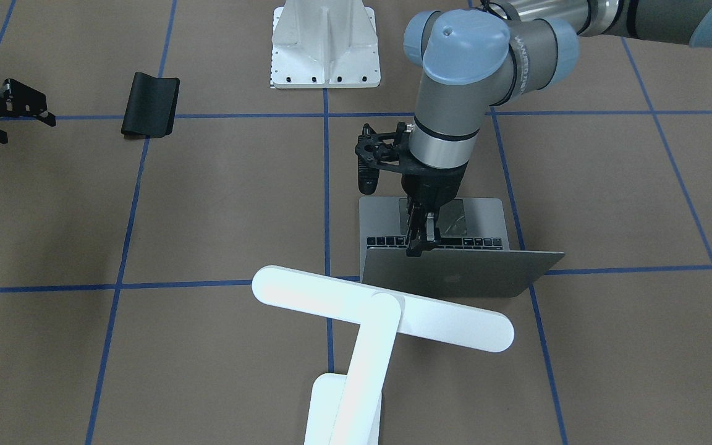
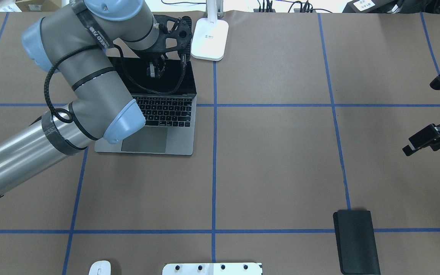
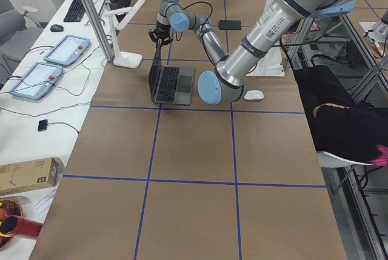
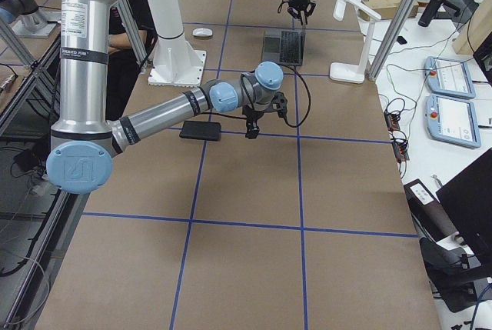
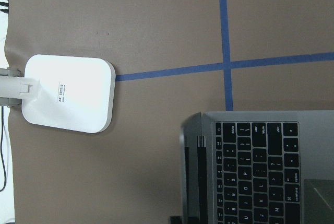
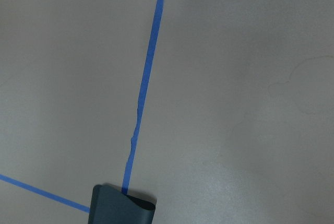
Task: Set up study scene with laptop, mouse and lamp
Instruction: 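Slide the open laptop with the left gripper toward the white lamp, then release the laptop with the left gripper while the right gripper nears the mouse pad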
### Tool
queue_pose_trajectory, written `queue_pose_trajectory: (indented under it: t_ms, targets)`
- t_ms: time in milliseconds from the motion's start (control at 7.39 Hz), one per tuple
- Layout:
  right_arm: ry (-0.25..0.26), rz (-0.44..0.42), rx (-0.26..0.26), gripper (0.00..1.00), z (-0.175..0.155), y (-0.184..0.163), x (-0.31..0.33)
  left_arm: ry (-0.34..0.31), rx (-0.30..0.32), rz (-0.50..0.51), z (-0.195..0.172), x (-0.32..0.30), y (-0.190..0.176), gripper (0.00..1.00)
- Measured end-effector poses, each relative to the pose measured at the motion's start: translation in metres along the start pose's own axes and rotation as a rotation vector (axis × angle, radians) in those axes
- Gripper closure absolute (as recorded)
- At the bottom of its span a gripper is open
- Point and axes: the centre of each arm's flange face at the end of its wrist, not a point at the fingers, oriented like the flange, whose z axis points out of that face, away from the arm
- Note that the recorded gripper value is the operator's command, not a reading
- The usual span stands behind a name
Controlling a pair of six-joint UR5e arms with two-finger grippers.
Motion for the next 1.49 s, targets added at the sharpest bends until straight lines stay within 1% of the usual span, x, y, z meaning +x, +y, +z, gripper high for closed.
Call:
queue_pose_trajectory:
  t_ms: [406,541,676,812,947,1082,1218,1353,1488]
  targets:
    - [0.0,0.001,0.0,0.01,0.001,-0.003,0.0,-0.013,0.024,0.005,-0.022,0.005,-0.001,0.12]
    - [-0.003,-0.001,0.0,0.01,0.001,-0.006,-0.001,-0.011,0.023,0.004,-0.03,0.01,0.003,0.07]
    - [-0.016,-0.003,-0.003,0.01,0.001,-0.008,-0.004,0.003,0.018,-0.011,-0.036,0.017,0.009,0.04]
    - [-0.039,-0.007,-0.015,0.01,0.003,-0.009,-0.008,0.051,0.011,-0.066,-0.033,0.029,0.023,0.01]
    - [-0.057,-0.015,-0.037,0.02,0.009,-0.008,-0.016,0.121,0.014,-0.142,-0.027,0.042,0.034,0.01]
    - [-0.064,-0.02,-0.072,0.03,0.024,-0.005,-0.028,0.203,0.028,-0.234,-0.025,0.057,0.045,0.01]
    - [-0.064,-0.017,-0.105,0.03,0.04,-0.002,-0.041,0.27,0.04,-0.354,-0.031,0.075,0.057,0.01]
    - [-0.068,-0.017,-0.121,0.03,0.049,0.002,-0.049,0.31,0.037,-0.482,-0.041,0.095,0.071,0.01]
    - [-0.074,-0.012,-0.123,0.03,0.054,0.008,-0.047,0.342,0.022,-0.583,-0.052,0.117,0.096,0.01]
